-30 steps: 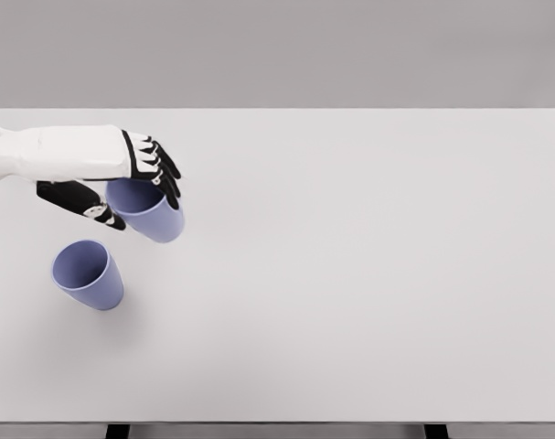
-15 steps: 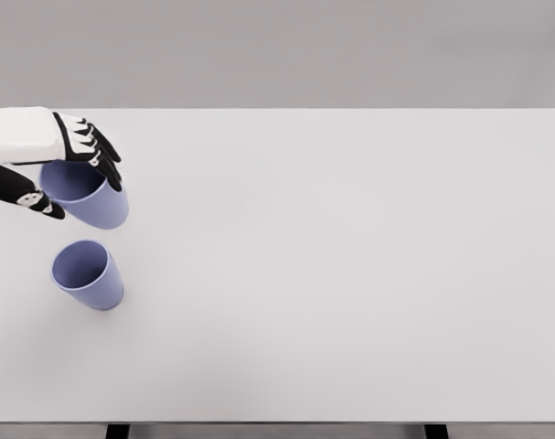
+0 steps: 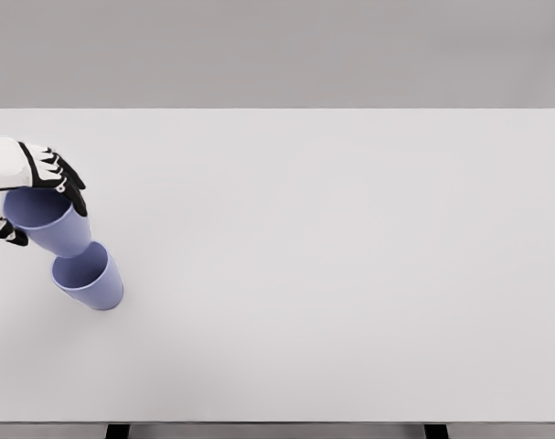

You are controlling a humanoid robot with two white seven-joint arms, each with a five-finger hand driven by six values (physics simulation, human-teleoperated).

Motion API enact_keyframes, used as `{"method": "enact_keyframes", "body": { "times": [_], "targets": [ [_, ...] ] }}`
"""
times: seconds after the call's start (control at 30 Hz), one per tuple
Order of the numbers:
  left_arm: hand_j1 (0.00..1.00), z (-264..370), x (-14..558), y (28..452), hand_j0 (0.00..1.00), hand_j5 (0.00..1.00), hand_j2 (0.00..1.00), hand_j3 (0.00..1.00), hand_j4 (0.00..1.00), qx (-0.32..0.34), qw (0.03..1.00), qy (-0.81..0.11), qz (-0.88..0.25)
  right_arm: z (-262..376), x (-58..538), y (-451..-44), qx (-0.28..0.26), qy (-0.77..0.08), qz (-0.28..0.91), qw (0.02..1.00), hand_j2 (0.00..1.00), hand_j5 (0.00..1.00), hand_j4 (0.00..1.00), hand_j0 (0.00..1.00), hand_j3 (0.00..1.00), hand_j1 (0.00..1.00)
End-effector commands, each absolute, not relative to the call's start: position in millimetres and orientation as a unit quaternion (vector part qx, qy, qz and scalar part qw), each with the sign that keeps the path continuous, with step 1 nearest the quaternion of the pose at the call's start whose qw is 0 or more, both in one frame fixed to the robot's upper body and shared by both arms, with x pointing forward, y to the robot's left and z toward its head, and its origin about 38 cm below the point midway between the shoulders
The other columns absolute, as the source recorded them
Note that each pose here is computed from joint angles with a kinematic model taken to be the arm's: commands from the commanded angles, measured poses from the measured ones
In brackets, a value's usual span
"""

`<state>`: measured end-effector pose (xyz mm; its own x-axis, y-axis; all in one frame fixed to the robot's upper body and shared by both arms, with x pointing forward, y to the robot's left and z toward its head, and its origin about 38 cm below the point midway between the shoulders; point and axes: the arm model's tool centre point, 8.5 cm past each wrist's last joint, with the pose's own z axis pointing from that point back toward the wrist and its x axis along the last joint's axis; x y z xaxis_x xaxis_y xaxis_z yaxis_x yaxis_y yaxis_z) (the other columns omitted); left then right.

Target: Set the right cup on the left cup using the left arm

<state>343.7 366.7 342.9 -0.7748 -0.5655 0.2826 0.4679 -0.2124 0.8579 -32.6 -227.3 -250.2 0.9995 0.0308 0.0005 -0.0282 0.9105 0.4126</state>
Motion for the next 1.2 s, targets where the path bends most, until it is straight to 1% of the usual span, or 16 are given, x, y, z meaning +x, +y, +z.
{"method": "enact_keyframes", "body": {
  "times": [0.0, 0.33, 1.17],
  "targets": [
    [0.66, 342.9, 343.0, 368.4, 0.66, 0.66, 0.66, 0.66, 0.66, 0.045, 0.337, -0.532, -0.775, -250.2, -32.6, -227.3, 0.211, 0.003, 0.016, 0.977, 1.00, 1.00, 1.00, 1.00, 1.00, 1.00],
    [0.65, 335.6, 345.6, 359.7, 0.65, 0.65, 0.65, 0.65, 0.65, 0.026, 0.336, -0.538, -0.773, -250.2, -32.6, -227.3, 0.211, 0.003, 0.016, 0.977, 1.00, 1.00, 1.00, 1.00, 1.00, 1.00],
    [0.66, 334.3, 343.5, 364.0, 0.66, 0.66, 0.66, 0.66, 0.66, 0.026, 0.343, -0.536, -0.771, -250.2, -32.6, -227.2, 0.212, 0.003, 0.016, 0.977, 1.00, 1.00, 1.00, 1.00, 1.00, 1.00]
  ]
}}
